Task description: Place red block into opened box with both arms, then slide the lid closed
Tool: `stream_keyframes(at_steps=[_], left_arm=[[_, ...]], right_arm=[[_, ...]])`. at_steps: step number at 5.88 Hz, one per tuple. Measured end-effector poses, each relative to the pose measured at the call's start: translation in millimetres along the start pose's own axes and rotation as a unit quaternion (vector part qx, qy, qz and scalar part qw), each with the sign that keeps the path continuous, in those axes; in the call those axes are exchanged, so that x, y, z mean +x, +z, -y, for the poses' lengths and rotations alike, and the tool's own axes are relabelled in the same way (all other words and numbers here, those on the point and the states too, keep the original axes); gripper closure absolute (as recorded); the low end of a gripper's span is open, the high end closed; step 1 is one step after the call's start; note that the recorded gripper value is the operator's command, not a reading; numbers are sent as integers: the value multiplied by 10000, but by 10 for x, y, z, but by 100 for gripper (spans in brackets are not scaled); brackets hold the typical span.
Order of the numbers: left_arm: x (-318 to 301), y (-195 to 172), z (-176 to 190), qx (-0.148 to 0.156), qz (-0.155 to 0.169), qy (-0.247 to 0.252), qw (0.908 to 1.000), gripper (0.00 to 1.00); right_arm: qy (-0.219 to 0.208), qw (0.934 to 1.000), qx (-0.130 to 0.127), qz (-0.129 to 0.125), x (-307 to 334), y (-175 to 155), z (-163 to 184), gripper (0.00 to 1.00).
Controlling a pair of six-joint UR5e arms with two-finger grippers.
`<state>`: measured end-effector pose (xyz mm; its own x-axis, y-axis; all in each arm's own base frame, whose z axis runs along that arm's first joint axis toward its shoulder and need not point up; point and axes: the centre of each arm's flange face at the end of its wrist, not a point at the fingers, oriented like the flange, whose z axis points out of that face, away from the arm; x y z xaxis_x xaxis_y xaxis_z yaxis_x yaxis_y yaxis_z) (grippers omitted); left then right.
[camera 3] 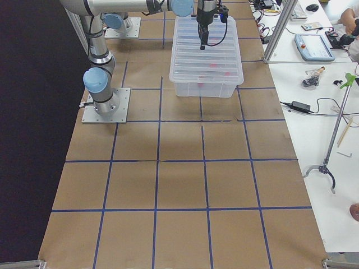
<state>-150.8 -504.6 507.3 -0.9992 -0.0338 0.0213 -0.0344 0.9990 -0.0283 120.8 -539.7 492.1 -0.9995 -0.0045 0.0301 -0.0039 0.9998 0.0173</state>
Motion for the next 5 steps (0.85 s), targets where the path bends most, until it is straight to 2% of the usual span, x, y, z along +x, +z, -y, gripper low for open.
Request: stream_keyframes(at_steps=[2,4,5], left_arm=[[1,3,-1,-3,0,0,10000,2],[0,7,-2,-7,0,0,10000,2],[0,7,-2,-7,0,3,10000,2]], right_arm=[[-130,9995,-296,16,311,339,78,0],[-301,9971,-673,171,928,769,43,0],[-361,9964,-731,250,1163,1015,7,0]])
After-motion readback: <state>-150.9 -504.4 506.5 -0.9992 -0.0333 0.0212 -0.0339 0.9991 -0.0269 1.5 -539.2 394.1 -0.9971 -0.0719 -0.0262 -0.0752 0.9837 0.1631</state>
